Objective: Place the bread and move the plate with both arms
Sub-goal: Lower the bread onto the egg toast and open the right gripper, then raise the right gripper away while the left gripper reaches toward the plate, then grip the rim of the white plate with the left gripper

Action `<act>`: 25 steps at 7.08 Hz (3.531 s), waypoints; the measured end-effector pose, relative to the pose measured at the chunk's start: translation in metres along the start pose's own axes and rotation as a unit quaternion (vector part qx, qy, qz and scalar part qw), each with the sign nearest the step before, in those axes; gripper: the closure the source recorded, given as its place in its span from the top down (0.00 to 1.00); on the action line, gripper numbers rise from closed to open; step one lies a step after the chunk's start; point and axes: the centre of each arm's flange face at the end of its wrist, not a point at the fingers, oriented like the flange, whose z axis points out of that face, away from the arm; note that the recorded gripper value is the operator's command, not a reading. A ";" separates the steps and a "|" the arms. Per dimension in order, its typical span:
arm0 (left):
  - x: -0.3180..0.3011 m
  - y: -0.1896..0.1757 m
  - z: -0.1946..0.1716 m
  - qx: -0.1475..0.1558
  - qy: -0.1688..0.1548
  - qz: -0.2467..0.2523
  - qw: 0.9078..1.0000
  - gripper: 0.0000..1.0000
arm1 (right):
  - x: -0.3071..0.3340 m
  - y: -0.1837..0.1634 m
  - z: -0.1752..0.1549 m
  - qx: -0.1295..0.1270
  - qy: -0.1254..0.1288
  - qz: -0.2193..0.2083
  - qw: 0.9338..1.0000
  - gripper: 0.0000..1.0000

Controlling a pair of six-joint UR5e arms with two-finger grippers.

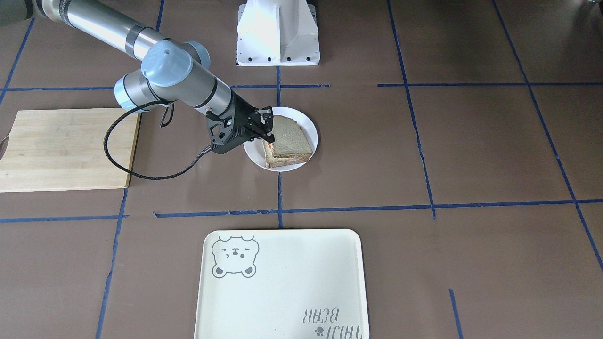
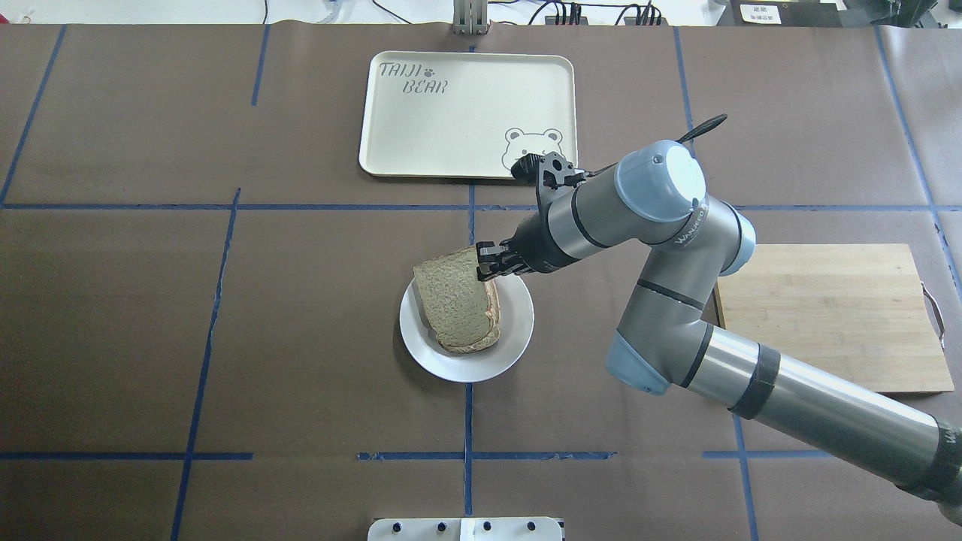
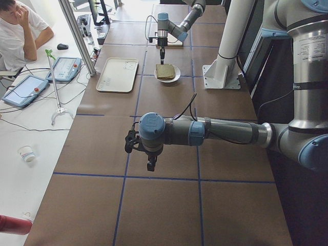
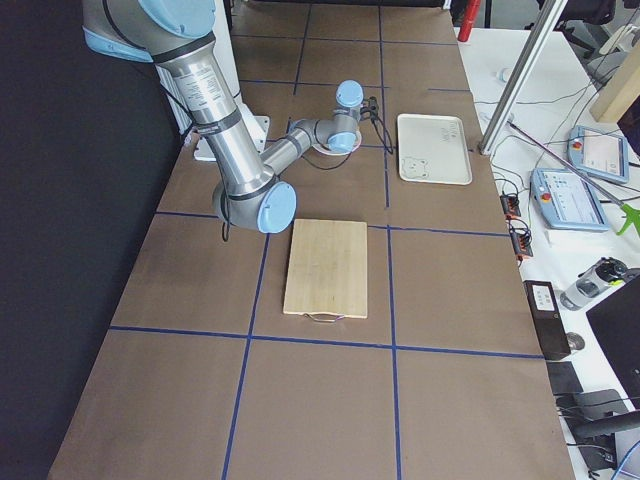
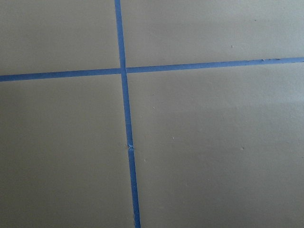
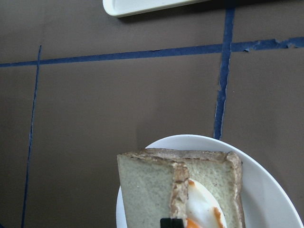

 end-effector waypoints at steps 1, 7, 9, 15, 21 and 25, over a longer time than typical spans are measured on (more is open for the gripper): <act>0.000 0.000 0.000 0.000 0.000 0.000 1.000 1.00 | 0.004 0.000 0.000 0.000 0.002 -0.005 1.000 0.00; 0.009 -0.004 -0.004 0.005 0.000 0.011 1.000 1.00 | 0.017 0.008 0.006 0.006 0.014 -0.001 1.000 0.99; 0.045 -0.025 0.005 0.014 0.023 0.034 0.999 1.00 | 0.017 0.006 -0.004 0.012 0.012 0.001 1.000 1.00; 0.351 -0.083 0.113 -0.028 0.152 -0.105 0.982 1.00 | 0.107 0.011 -0.162 0.045 0.155 0.096 0.982 0.99; 0.530 -0.019 0.242 0.029 0.247 -0.215 0.945 0.96 | 0.187 0.027 -0.272 0.031 0.166 0.077 0.983 0.99; 0.561 0.009 0.289 0.047 0.343 -0.200 0.917 0.88 | 0.190 0.030 -0.273 0.028 0.167 0.078 0.982 0.99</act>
